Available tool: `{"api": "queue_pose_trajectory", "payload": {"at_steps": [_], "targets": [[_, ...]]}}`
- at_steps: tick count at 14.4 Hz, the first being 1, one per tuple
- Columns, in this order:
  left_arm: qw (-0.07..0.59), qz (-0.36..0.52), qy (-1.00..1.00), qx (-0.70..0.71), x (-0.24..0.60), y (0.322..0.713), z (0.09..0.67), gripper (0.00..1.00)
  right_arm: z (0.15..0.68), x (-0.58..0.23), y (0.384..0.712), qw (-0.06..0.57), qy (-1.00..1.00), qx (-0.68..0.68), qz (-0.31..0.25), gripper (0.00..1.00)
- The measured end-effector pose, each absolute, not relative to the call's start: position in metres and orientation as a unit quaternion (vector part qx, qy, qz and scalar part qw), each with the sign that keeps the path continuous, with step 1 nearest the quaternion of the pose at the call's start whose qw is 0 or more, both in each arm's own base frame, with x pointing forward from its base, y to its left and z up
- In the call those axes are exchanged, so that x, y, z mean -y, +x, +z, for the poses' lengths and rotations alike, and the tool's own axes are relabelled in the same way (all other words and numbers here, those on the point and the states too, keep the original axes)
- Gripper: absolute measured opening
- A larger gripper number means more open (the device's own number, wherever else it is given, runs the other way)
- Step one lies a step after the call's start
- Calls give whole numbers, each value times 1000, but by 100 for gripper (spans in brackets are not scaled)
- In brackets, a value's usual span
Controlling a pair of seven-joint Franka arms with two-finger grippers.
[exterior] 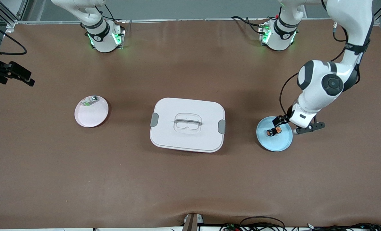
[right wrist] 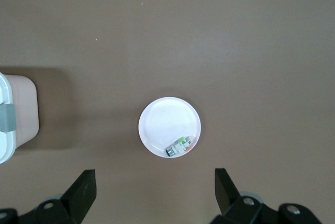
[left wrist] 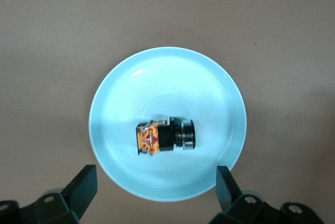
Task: Transfer orange switch to right arm and place
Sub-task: 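Close the left gripper on the orange switch and lift it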
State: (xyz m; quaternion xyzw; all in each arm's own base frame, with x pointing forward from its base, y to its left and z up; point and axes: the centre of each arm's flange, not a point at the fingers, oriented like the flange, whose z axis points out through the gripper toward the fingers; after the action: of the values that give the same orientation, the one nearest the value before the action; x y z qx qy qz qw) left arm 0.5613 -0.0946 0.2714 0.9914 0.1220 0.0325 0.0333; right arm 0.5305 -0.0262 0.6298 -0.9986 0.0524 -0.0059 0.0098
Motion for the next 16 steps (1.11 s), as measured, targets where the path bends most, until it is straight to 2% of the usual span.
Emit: {"api": "queue_pose_trajectory", "payload": {"at_steps": [5,15,16], "targets": [[43,38,991,-124,97,566,226,100,627,25,532,10,-999,-52,-3,100],[48,31,990,-127,100,568,180,100,624,25,534,10,-999,-51,0,100],[48,30,990,-126,100,568,179,93,624,25,534,10,-999,-51,0,100]]}}
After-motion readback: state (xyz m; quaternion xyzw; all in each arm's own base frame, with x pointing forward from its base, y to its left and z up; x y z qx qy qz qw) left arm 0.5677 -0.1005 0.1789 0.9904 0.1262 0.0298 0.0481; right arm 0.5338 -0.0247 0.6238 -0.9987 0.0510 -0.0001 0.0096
